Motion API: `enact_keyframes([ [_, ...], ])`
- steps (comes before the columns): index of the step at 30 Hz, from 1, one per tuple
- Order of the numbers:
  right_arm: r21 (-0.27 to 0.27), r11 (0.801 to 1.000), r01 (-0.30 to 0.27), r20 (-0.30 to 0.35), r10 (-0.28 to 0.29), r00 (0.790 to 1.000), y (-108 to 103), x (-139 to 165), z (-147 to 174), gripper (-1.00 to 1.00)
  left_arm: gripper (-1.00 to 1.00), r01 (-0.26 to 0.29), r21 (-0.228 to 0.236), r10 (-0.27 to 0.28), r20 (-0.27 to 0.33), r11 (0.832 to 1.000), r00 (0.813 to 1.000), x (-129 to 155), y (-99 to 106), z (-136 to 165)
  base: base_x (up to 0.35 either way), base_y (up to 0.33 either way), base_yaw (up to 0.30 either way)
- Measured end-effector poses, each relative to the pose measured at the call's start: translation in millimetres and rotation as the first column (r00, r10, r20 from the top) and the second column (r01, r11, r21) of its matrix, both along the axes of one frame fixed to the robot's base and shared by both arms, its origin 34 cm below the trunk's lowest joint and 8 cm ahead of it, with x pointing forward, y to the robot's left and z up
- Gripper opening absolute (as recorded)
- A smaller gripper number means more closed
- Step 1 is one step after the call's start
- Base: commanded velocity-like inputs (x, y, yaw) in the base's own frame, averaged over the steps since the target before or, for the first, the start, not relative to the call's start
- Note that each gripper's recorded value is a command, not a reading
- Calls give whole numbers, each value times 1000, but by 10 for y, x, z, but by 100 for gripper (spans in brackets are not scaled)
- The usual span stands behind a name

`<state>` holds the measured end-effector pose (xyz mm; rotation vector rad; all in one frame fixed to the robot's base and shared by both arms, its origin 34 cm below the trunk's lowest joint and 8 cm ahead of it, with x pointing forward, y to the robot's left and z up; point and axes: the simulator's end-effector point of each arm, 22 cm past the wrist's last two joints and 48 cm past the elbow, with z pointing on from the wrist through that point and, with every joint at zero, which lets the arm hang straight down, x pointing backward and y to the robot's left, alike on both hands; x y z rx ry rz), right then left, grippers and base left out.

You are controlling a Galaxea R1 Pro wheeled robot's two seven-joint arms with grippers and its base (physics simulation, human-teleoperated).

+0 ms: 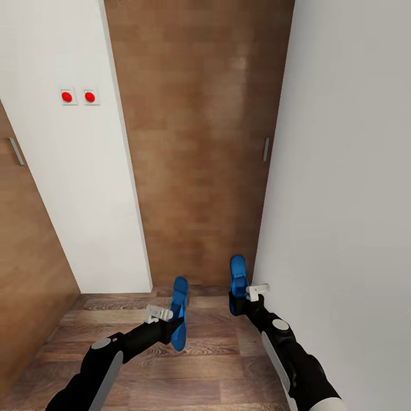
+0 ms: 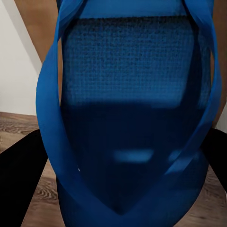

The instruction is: In the bedroom, move the book from the bed onto either nightstand, and place the two sandals side by side next to the bed.

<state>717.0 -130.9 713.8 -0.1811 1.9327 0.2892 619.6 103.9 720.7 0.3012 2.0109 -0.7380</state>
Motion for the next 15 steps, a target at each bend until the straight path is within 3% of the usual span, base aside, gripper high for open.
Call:
enact_keyframes([
  [8, 1, 1000, 0, -1, 0, 1000, 7, 12, 90, -100, -100, 0, 1, 0, -1, 1000, 1000, 13, 2, 89, 0, 0, 225],
  [15, 2, 1000, 0, 0, 0, 1000, 9, 15, 112, -100, -100, 0, 0, 0, -2, 1000, 1000, 15, 0, 108, 0, 0, 41],
])
